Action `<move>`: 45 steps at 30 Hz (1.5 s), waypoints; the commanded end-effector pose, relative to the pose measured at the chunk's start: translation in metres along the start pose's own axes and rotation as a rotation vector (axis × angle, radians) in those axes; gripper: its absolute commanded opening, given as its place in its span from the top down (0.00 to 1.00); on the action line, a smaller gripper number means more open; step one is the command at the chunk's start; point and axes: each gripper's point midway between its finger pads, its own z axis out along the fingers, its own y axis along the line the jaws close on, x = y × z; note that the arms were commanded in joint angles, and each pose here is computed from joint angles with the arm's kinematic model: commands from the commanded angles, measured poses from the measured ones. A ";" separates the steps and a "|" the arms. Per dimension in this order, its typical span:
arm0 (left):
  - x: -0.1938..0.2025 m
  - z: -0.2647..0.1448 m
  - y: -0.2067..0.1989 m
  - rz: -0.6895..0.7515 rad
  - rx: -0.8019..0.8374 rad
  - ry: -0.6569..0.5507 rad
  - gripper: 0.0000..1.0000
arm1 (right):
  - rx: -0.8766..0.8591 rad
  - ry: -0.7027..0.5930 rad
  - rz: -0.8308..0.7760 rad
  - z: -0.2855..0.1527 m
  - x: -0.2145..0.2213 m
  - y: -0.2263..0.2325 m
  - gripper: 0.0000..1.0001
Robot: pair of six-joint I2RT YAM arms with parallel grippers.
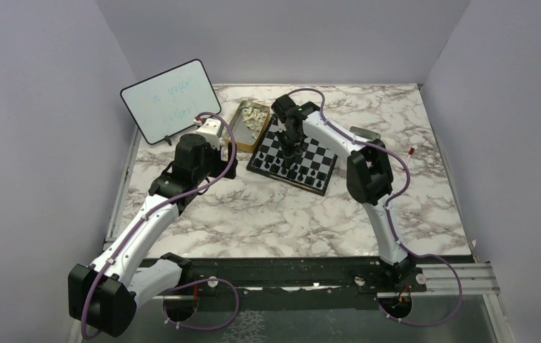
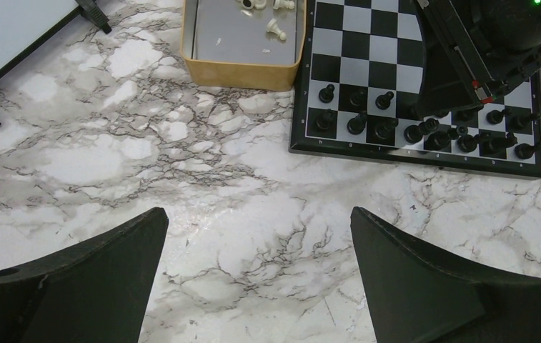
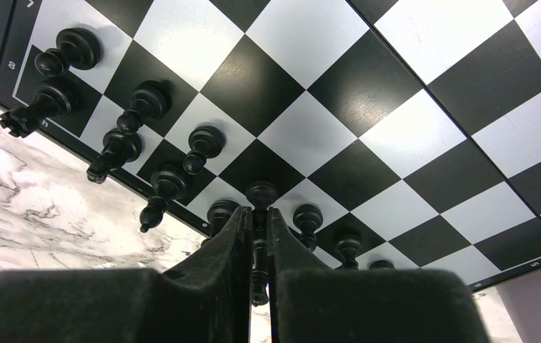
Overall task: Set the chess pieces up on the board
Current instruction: Place the chess piece on the chessboard.
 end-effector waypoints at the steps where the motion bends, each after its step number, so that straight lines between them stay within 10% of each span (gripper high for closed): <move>1: -0.008 -0.005 0.002 0.013 -0.013 -0.026 0.01 | 0.002 0.020 -0.017 0.009 0.001 0.002 0.86; 45: -0.007 -0.005 0.000 0.016 -0.007 -0.023 0.01 | 0.034 -0.022 -0.013 0.000 -0.011 -0.002 0.77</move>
